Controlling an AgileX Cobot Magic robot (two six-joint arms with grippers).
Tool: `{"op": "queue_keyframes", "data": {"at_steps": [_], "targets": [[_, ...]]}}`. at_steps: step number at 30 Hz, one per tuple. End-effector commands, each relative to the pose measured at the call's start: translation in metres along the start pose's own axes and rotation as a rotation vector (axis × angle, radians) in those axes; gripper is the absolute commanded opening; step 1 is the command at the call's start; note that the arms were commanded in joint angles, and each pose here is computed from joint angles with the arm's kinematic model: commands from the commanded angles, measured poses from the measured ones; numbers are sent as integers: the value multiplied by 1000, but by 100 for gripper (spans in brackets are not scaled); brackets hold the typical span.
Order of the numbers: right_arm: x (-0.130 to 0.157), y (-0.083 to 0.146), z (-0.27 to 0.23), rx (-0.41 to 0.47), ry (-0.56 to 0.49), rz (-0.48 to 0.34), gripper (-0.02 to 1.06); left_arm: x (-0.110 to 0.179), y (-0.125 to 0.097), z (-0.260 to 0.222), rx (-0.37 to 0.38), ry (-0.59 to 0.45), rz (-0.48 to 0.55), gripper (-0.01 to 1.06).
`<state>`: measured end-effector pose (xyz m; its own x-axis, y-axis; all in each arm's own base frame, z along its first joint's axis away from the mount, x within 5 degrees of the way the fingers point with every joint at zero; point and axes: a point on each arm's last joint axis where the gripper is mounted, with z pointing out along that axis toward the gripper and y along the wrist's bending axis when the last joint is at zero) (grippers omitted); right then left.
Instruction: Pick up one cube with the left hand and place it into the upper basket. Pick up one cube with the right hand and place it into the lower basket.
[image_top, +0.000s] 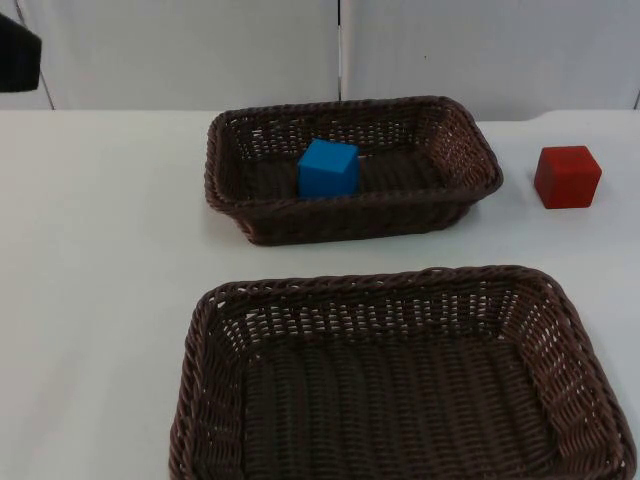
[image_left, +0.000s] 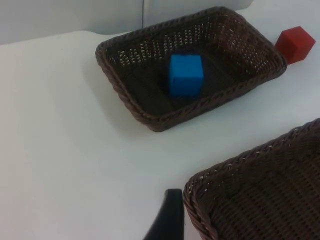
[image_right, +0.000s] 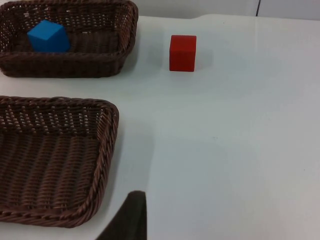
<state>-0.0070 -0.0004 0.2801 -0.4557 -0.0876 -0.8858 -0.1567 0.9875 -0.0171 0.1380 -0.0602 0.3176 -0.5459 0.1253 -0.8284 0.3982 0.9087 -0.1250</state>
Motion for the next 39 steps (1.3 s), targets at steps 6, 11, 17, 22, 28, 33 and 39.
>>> {"op": "queue_keyframes", "data": {"at_steps": [6,11,17,22,28,33,39], "targets": [[0,-1,0,7,-10,-11,105,3,0,-2,-5,11,1,77],[0,-1,0,7,-10,-11,105,3,1,-2,-6,10,2,77],[-1,-1,-1,7,-18,-11,105,3,1,-2,-7,3,3,77],[-9,-1,8,5,50,-7,105,2,1,-2,-8,1,3,77],[-37,-2,22,6,16,-7,105,2,1,-2,-8,-1,3,77],[-62,-2,50,1,61,-1,105,2,1,-2,-8,-1,3,77],[-82,-3,74,1,96,15,105,2,1,-2,-8,-1,3,77]]}}
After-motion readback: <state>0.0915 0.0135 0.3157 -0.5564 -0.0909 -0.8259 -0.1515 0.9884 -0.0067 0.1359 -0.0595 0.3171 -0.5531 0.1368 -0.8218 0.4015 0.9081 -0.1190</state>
